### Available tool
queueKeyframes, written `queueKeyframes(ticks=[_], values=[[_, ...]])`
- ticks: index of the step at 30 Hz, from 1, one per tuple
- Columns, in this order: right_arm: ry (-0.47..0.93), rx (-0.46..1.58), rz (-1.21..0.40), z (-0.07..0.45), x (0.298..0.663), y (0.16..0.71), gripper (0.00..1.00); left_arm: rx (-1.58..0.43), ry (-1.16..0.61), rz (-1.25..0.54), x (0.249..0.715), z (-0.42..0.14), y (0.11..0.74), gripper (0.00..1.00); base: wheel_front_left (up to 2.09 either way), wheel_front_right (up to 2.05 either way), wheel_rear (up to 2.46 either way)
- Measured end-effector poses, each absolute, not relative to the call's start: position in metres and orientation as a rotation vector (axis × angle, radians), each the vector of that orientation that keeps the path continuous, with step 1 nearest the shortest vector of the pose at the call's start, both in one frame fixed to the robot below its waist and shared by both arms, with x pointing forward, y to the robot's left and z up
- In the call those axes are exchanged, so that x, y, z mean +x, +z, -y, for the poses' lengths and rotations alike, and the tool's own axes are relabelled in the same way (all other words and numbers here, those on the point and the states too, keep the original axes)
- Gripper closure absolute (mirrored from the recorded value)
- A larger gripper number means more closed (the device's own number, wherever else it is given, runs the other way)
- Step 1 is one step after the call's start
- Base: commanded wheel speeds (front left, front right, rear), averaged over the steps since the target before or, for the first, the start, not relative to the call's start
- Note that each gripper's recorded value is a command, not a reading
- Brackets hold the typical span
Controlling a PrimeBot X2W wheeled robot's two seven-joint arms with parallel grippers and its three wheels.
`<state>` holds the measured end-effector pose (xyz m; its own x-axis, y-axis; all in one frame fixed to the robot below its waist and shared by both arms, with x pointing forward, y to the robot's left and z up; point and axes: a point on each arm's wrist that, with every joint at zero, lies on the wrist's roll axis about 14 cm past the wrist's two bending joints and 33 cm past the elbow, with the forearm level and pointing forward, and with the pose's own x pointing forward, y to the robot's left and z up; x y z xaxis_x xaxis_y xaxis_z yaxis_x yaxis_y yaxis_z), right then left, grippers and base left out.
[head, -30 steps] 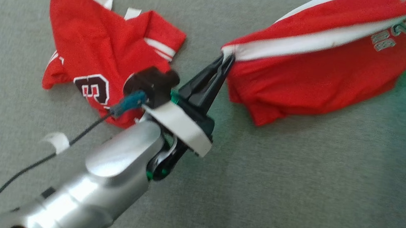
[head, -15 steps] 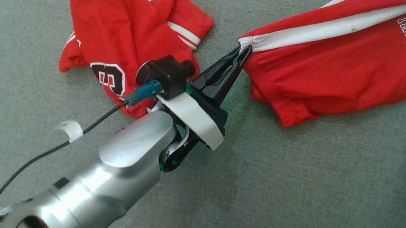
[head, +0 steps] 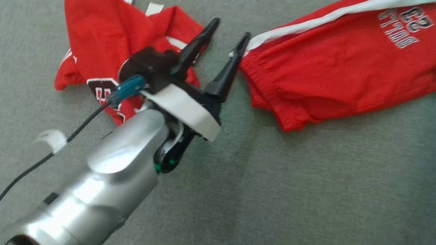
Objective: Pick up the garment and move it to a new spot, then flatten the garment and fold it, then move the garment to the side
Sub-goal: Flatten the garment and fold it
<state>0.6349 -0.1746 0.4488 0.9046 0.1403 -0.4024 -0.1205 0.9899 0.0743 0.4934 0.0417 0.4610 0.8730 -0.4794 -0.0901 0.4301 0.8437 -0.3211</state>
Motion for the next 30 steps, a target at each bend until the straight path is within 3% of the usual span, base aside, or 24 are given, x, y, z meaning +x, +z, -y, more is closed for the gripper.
queueKeyframes(ticks=[7,14,21,30], values=[[0.144,0.128,-0.135,0.175,0.620,0.532,0.00,-0.314,-0.405,-0.081,0.488,-0.060,0.493,0.00,0.00,0.00,0.00],[0.181,0.160,0.004,0.165,0.566,0.551,0.00,-0.297,-0.330,0.053,0.474,-0.082,0.531,0.00,0.00,0.00,0.00],[0.188,0.176,0.054,0.160,0.506,0.539,0.00,-0.264,-0.276,0.082,0.445,-0.096,0.534,0.00,0.00,0.00,0.00],[0.143,0.205,-0.017,0.150,0.430,0.488,0.00,-0.237,-0.226,0.014,0.406,-0.105,0.502,0.00,0.00,0.00,0.00]])
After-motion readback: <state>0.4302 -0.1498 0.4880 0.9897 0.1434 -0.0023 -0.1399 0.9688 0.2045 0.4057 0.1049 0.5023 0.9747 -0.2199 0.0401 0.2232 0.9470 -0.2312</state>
